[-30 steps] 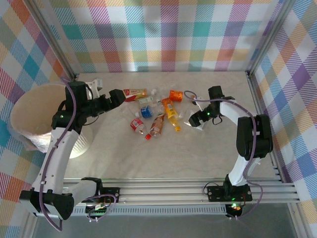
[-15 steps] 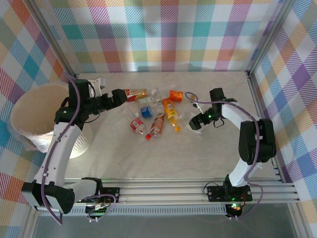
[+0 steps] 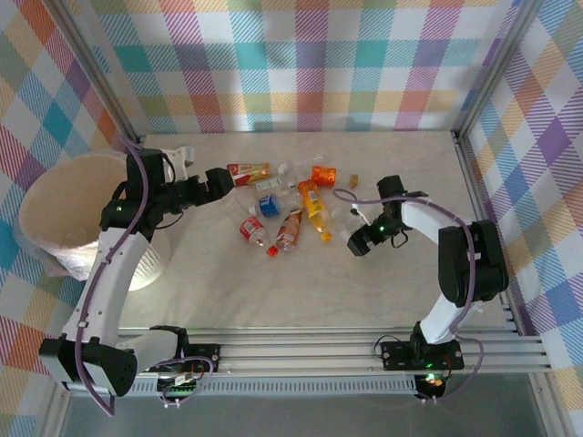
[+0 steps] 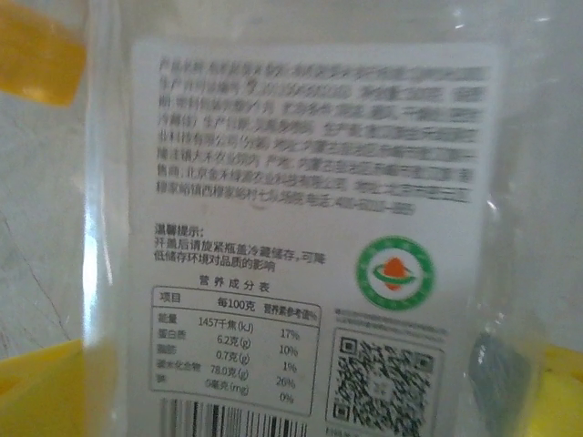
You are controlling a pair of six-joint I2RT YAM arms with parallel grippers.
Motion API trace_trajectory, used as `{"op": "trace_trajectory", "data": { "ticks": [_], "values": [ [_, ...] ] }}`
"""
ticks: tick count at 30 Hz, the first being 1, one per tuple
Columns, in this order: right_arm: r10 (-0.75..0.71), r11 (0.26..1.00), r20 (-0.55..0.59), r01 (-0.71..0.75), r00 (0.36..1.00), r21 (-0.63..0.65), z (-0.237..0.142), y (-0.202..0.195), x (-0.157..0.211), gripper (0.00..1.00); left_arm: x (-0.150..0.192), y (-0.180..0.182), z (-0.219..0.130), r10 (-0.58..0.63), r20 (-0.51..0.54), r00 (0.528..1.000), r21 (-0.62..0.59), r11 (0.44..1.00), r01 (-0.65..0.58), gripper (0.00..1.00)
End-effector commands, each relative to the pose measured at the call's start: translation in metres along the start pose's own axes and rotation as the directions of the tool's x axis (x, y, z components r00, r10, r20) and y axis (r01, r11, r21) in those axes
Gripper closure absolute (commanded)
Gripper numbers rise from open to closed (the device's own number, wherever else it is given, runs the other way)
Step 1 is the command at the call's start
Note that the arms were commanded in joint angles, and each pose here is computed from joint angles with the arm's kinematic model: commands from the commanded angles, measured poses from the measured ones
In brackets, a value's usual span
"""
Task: Put the plastic bottles in the bin
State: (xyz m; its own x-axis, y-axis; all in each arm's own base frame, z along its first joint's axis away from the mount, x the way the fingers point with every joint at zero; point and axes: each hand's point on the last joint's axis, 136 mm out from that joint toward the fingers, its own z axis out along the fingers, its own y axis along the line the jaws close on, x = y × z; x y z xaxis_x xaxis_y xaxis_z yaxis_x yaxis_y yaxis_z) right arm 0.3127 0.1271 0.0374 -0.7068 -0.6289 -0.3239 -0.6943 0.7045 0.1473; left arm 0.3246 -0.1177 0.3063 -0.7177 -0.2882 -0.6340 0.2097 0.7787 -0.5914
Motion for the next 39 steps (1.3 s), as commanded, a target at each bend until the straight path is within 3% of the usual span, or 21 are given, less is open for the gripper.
{"op": "trace_trajectory", "data": {
  "ticks": [1,7,13,20,25,29,33,39],
  "values": [
    [-0.043,0.998,-0.054,0.045,0.998,0.032,0.015,0.003,0.011,0.00,0.016,0.002,0.001,0.020,-0.045,0.999,0.003,1.000,-0.020,0.00],
    [-0.051,0.988,0.001,0.050,0.999,0.143,0.013,-0.014,-0.001,0.02,0.015,0.004,0.007,-0.012,-0.020,1.000,0.016,1.000,0.012,0.00],
    [-0.039,0.982,0.107,0.018,0.993,0.190,-0.010,-0.017,-0.024,0.20,0.009,-0.004,0.006,-0.020,-0.015,1.000,0.047,0.999,0.021,0.00],
    [-0.035,0.976,0.363,-0.046,0.931,0.212,-0.065,-0.002,-0.068,0.29,0.006,-0.025,0.017,-0.101,-0.012,0.995,0.207,0.973,0.102,0.00],
    [-0.028,0.993,0.604,-0.048,0.796,0.110,-0.106,0.033,-0.116,0.30,0.011,-0.045,0.034,-0.118,-0.020,0.993,0.288,0.950,0.118,0.00],
    [0.060,0.997,0.717,-0.010,0.695,-0.074,-0.122,0.074,-0.151,0.30,0.021,-0.075,0.041,-0.043,-0.019,0.999,0.362,0.931,0.047,0.00],
    [0.093,0.985,0.735,0.045,0.671,-0.165,-0.120,0.107,-0.176,0.31,0.027,-0.093,0.044,-0.007,0.031,1.000,0.389,0.921,-0.006,0.00],
    [0.065,0.954,0.714,0.168,0.697,-0.250,-0.110,0.166,-0.197,0.30,0.023,-0.093,0.047,-0.018,0.123,0.992,0.300,0.954,-0.020,0.00]
  ]
}}
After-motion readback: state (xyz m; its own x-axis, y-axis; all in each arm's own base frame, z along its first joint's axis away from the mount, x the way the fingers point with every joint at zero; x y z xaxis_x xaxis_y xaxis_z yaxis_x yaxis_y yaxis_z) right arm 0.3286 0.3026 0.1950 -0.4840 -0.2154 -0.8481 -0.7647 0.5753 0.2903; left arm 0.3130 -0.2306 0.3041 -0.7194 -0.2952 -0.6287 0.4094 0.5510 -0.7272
